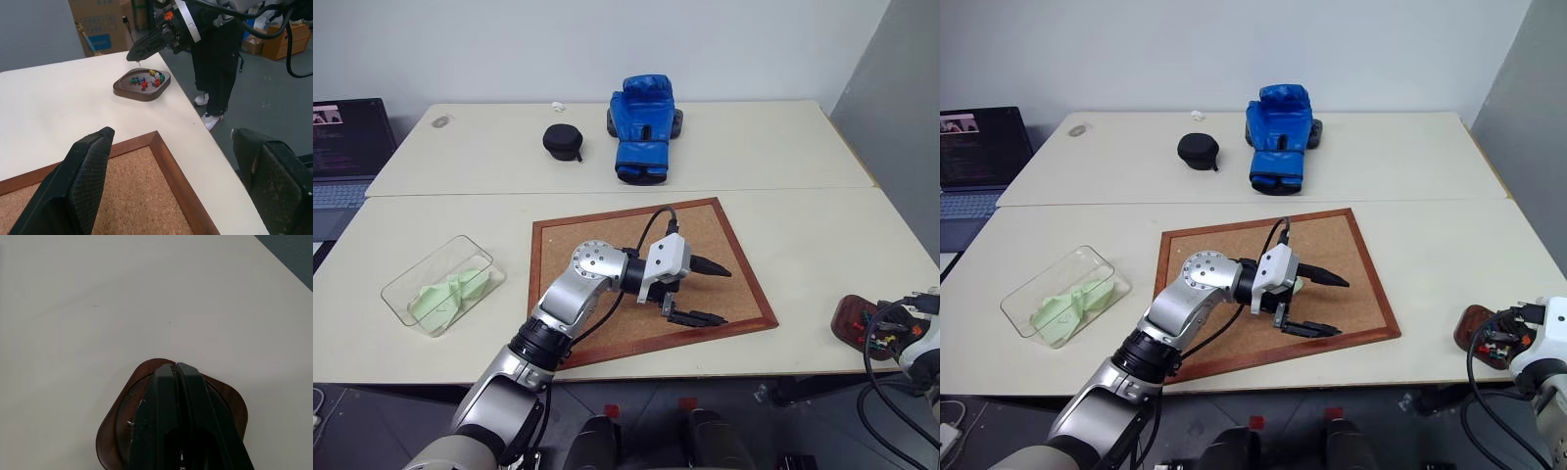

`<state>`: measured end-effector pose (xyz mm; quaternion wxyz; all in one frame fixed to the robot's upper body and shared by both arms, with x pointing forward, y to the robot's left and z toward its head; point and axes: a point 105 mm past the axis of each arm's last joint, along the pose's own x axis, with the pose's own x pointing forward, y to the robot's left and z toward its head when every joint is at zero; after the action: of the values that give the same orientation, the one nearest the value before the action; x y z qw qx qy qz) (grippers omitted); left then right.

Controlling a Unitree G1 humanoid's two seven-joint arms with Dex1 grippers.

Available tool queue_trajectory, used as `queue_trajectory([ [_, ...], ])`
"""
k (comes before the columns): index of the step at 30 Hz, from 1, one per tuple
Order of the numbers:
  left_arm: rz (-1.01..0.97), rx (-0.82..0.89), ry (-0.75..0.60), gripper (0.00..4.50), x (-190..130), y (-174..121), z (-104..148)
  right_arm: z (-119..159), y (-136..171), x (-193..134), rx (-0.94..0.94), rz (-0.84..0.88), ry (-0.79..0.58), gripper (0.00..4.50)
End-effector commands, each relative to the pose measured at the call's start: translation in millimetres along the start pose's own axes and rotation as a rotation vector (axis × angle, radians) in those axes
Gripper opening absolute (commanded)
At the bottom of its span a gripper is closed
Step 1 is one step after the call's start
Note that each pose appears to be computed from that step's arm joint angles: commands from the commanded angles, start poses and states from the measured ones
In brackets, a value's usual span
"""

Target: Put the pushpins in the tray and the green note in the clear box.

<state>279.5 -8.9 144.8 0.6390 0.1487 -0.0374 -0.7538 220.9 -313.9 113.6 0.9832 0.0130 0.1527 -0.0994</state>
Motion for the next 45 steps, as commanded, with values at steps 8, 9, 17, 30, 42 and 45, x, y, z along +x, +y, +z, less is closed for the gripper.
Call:
queue_trajectory([
  [8,0.025,0.043,-0.010,4.11,-0.7,2.9,7.7,5.8,-11.7,0.8,-0.012,-0.023,-0.022,1.95],
  [9,0.026,0.042,-0.009,4.11,-0.8,3.0,7.6,5.9,-12.1,1.0,-0.013,-0.024,-0.023,2.19],
  [17,0.027,0.042,-0.011,4.11,-0.3,3.5,7.9,6.7,-15.1,0.8,-0.036,-0.034,-0.022,2.79],
  [30,0.035,0.039,-0.003,4.11,-2.0,4.2,6.6,1.9,-10.5,5.8,-0.272,-0.012,-0.013,2.79],
  [42,0.052,0.039,0.004,4.11,-5.9,8.3,7.4,23.8,3.5,-0.1,-0.244,0.092,-0.122,2.79],
  [45,0.099,0.022,0.001,4.11,-14.1,16.2,9.0,35.3,35.6,-9.8,-0.259,0.303,-0.161,2.79],
])
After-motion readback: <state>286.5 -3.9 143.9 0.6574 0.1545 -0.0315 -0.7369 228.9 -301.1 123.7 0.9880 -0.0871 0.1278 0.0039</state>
